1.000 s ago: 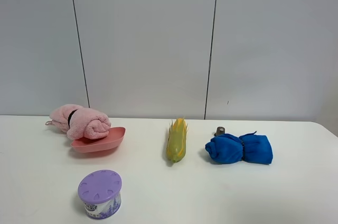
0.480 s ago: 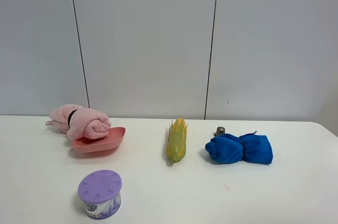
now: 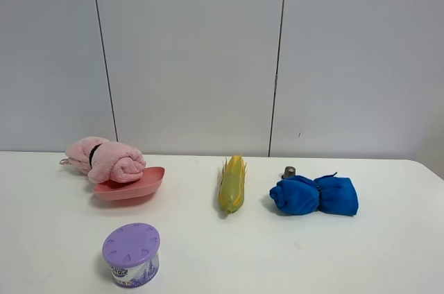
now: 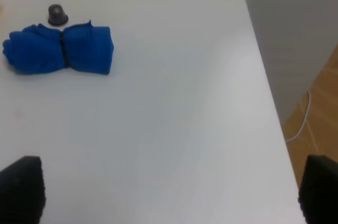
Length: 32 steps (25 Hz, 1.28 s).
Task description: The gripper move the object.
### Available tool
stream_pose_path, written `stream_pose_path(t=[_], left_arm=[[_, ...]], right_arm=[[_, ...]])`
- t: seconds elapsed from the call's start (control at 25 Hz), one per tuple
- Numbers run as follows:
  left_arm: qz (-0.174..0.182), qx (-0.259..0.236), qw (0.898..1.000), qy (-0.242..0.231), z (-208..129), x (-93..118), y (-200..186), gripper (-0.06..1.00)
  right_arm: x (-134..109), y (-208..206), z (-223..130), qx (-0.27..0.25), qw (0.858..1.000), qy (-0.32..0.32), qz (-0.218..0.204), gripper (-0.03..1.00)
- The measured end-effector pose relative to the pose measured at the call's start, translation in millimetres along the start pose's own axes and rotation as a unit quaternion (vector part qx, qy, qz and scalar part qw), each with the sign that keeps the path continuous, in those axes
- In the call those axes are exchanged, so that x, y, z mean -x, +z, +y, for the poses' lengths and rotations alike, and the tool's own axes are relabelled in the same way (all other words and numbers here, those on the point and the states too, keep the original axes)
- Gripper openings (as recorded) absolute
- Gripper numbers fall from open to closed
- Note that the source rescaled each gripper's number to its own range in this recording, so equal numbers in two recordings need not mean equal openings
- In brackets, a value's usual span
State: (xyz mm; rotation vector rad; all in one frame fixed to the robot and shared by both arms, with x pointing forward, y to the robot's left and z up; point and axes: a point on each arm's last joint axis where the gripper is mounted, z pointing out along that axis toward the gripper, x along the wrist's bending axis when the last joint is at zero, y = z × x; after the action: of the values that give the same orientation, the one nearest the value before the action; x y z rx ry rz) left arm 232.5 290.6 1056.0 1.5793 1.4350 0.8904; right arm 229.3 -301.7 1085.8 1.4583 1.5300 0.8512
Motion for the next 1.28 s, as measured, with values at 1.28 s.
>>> stream_pose_path(t=[1.28], left_arm=[[0.000,0.000,1.000,0.000,0,0,0,1.00]], right_arm=[[-8,17,-28,-0.018,0.999,0.009,0.027,0.95]])
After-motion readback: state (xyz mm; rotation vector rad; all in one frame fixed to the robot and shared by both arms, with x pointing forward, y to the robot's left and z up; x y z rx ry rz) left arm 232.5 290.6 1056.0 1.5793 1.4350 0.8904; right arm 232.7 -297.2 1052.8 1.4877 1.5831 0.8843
